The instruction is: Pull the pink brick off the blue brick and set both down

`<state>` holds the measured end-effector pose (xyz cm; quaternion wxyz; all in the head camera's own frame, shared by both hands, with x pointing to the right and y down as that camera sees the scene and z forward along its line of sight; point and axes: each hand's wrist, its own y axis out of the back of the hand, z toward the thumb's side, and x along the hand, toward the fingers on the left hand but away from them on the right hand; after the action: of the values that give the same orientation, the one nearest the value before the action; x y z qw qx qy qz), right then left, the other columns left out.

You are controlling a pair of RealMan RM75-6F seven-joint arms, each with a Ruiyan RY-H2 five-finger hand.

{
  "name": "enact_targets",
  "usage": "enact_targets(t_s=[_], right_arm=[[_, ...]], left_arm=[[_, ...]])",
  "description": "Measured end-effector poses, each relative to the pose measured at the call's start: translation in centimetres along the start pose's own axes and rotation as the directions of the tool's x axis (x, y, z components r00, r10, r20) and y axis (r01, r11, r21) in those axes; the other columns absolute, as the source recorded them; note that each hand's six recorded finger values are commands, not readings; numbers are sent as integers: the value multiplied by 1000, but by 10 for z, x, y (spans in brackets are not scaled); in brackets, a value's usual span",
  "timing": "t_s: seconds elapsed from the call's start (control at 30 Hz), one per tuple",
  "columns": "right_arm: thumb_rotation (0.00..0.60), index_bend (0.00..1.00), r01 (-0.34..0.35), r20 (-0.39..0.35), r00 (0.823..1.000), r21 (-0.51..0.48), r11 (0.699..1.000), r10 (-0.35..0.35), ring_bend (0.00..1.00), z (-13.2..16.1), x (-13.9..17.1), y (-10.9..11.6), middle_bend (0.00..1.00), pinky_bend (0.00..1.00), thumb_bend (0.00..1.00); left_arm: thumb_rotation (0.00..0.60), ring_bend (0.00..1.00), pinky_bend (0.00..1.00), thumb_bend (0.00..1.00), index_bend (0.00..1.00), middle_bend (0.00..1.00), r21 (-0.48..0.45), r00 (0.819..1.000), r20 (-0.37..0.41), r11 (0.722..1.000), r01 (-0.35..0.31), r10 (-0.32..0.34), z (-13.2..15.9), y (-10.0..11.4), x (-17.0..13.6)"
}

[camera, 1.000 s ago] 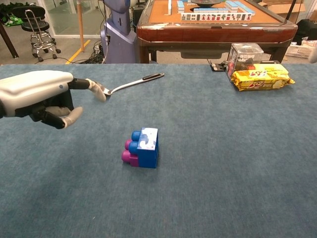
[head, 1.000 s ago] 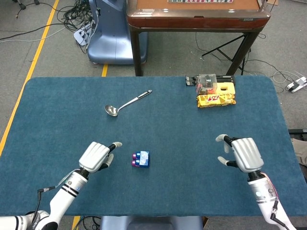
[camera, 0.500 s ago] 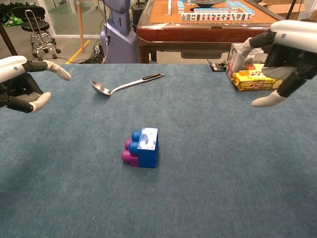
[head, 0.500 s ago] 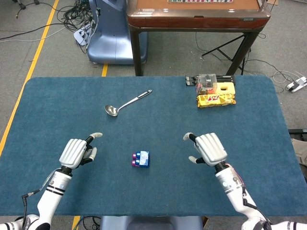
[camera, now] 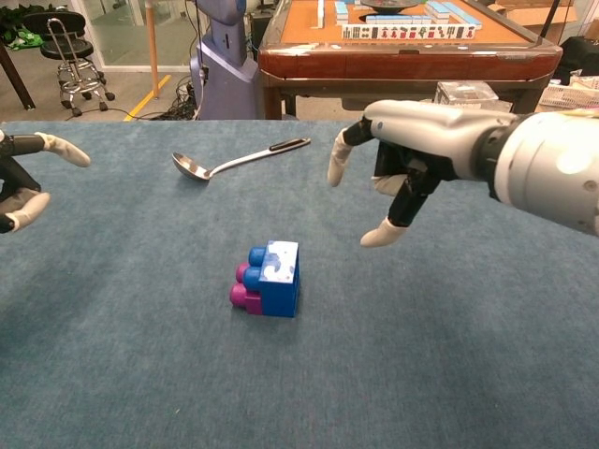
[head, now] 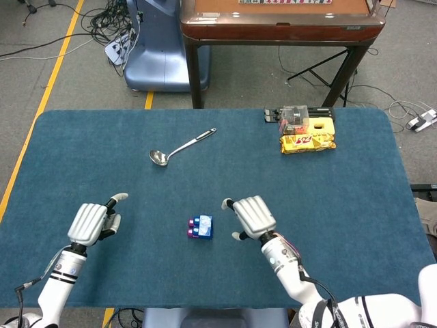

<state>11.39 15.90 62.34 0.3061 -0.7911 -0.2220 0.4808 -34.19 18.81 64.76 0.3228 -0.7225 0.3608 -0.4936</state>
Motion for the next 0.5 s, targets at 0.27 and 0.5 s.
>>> enact_targets(t_s=[0.27,0.5], right_arm=[[600,333,-65,65,996,10,998,64,1000,11,-13,-12,1000,1000,0],[600,320,-110,124,986,7,994,108,1000,14,-26,-23,1000,1000,0]], left_arm=[[600,728,981,553,261,819,1,1000,7,1000,-1,1,-1,-1,-2],[600,728,981,553,261,819,4,1000,16,1000,11,-11,1,-5,-3]])
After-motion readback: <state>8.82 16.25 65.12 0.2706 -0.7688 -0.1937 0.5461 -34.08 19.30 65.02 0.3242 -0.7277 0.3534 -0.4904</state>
